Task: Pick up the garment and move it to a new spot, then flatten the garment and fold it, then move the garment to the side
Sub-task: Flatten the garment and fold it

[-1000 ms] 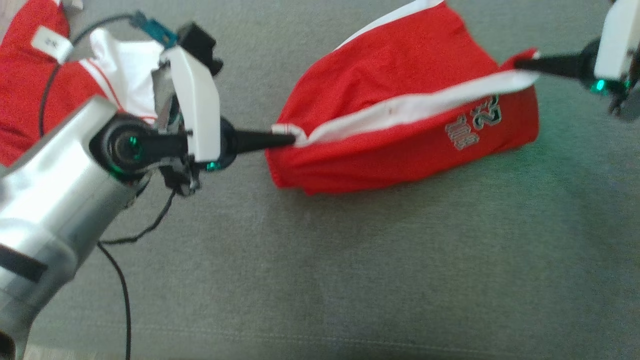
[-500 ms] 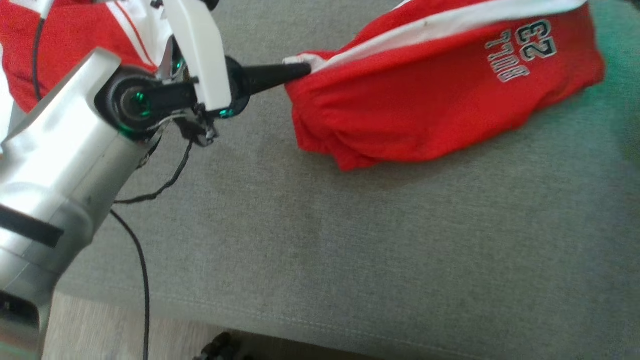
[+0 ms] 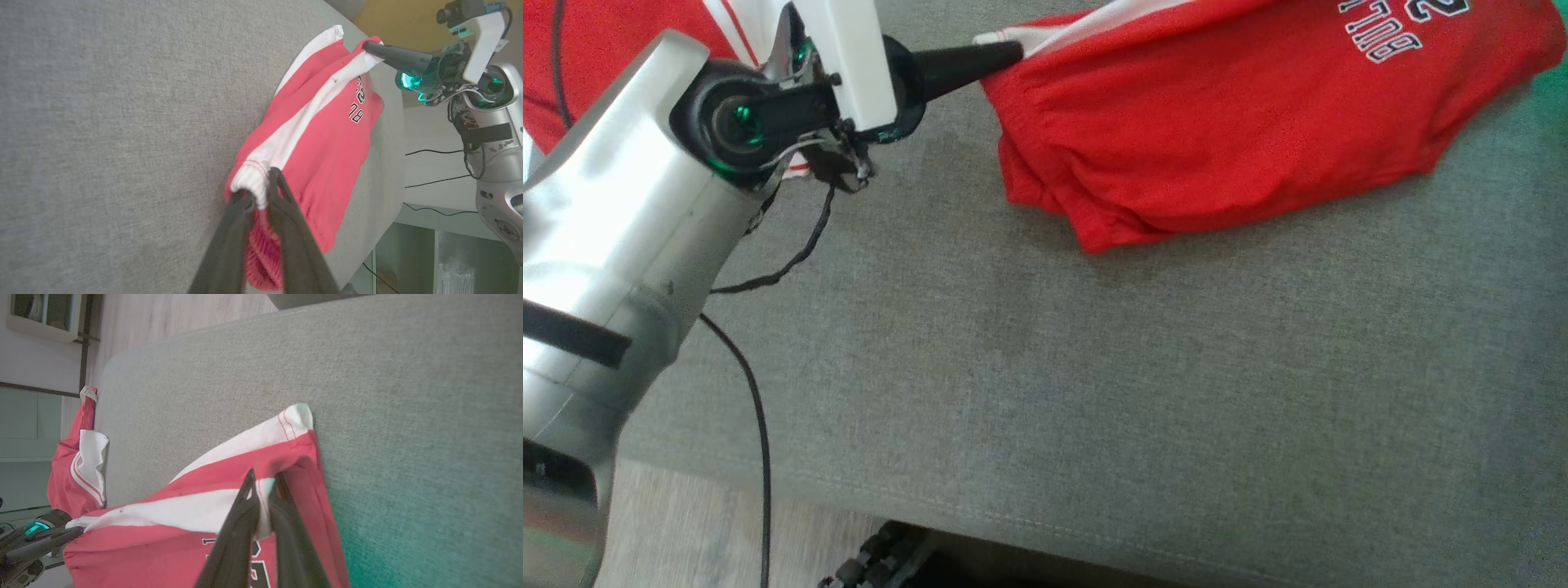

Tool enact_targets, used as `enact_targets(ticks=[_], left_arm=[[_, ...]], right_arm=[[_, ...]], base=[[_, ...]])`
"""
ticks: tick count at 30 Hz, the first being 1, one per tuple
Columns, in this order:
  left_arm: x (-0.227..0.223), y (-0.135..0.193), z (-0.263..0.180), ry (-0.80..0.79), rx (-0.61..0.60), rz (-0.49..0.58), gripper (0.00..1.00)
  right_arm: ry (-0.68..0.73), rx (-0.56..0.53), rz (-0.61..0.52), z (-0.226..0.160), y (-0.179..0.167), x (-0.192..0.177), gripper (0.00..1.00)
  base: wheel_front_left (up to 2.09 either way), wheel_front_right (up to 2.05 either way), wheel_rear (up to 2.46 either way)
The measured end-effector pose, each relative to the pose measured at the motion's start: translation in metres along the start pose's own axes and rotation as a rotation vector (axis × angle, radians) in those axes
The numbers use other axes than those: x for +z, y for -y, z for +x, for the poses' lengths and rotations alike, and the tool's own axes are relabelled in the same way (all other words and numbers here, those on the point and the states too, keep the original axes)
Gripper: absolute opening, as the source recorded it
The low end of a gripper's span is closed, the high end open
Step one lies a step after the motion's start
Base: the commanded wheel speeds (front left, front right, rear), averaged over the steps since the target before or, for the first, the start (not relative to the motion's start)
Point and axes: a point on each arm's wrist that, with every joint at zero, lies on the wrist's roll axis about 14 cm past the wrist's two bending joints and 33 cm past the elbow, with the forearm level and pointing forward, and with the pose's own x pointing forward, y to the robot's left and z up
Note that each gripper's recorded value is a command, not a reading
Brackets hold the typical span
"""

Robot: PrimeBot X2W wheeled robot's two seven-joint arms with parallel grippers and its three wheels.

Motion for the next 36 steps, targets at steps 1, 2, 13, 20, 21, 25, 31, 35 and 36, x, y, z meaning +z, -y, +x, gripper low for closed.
enact_targets(ticks=[1, 2, 13, 20, 21, 25, 31, 35, 36], left_arm=[[0.002, 0.0, 0.001, 0.009, 0.0, 0.0, 0.96], [0.003, 0.001, 0.001, 0.012, 0.003, 0.003, 1.0], [0.024, -0.003, -0.034, 0.119, 0.117, 0.174, 1.0], [0.074, 0.013, -0.075, 0.473, 0.181, 0.398, 1.0], [0.08, 0.016, -0.082, 0.549, 0.192, 0.424, 1.0], [0.086, 0.032, -0.106, 0.781, 0.238, 0.547, 1.0], [0.056, 0.038, -0.12, 0.947, 0.31, 0.583, 1.0], [0.037, 0.052, -0.129, 1.036, 0.334, 0.57, 1.0], [0.033, 0.057, -0.132, 1.069, 0.328, 0.552, 1.0]], right_arm=[[0.009, 0.0, 0.003, 0.0, 0.0, 0.001, 1.0], [0.017, -0.001, 0.005, -0.002, 0.0, 0.002, 1.0], [0.427, 0.129, -0.065, -0.054, -0.055, 0.05, 1.0], [0.714, 0.082, -0.172, -0.089, -0.058, 0.053, 1.0], [0.745, 0.06, -0.191, -0.092, -0.054, 0.051, 1.0], [0.828, -0.004, -0.237, -0.1, -0.043, 0.035, 1.0], [0.822, -0.095, -0.285, -0.097, -0.03, 0.015, 1.0], [0.727, -0.144, -0.277, -0.075, -0.017, -0.004, 1.0], [0.689, -0.155, -0.273, -0.068, -0.014, -0.009, 1.0]], base=[[0.0, 0.0, 0.0], [0.0, 0.0, 0.0], [0.0, 0.0, 0.0], [0.0, 0.0, 0.0], [0.0, 0.0, 0.0], [0.0, 0.0, 0.0], [0.0, 0.0, 0.0], [0.0, 0.0, 0.0], [0.0, 0.0, 0.0]])
